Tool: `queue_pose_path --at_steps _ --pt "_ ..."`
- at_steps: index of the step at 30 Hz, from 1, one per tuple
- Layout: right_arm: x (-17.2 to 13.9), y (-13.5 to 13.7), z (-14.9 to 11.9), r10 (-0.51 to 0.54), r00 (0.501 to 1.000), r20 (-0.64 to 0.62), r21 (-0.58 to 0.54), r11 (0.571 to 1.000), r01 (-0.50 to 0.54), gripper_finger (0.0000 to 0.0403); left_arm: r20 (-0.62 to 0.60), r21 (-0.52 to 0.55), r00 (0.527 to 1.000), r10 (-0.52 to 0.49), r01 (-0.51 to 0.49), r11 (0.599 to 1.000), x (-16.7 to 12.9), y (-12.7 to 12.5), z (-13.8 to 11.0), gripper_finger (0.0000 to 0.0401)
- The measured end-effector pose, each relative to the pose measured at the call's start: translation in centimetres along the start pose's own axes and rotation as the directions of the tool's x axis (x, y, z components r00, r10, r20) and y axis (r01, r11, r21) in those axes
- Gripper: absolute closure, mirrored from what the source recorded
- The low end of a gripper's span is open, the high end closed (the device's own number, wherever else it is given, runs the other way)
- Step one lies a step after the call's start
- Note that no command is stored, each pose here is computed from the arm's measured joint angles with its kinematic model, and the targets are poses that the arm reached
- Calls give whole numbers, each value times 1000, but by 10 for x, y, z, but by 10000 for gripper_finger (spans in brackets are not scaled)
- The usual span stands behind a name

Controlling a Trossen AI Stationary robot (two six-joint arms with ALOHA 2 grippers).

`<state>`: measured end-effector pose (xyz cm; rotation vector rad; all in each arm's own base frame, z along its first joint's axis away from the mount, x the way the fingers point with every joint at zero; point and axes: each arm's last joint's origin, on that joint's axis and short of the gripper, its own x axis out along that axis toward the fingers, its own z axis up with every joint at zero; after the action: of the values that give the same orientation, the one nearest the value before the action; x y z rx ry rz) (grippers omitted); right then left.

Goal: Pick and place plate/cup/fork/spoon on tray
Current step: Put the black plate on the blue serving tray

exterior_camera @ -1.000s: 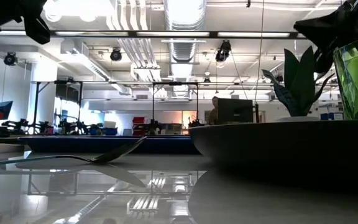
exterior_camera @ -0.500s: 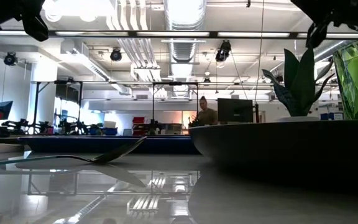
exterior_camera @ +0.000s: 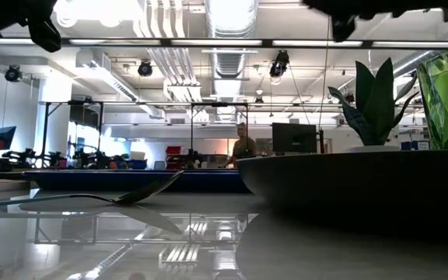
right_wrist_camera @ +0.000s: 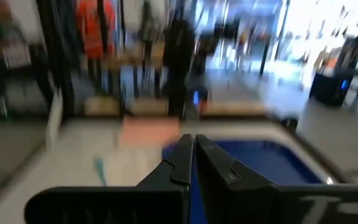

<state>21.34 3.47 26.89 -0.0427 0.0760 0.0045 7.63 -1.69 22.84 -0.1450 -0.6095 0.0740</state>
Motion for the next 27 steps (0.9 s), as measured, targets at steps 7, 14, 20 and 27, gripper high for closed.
queue_pose_path --at_steps 7,14,20,27 --pt "40 11 15 17 977 -214 -5 1000 -19 394 -9 3 1000 -1 1 1000 -1 0 -4 377" --pt "71 25 19 35 910 -413 -30 998 -52 394 -1 0 1000 0 0 1000 -1 0 -3 377" --pt "91 35 15 27 783 -622 -41 997 -66 394 -2 0 1000 0 0 1000 -1 0 -3 377" --pt "111 43 -4 9 598 -802 -57 994 -92 394 -3 1 1000 0 0 1000 -1 0 -3 377"
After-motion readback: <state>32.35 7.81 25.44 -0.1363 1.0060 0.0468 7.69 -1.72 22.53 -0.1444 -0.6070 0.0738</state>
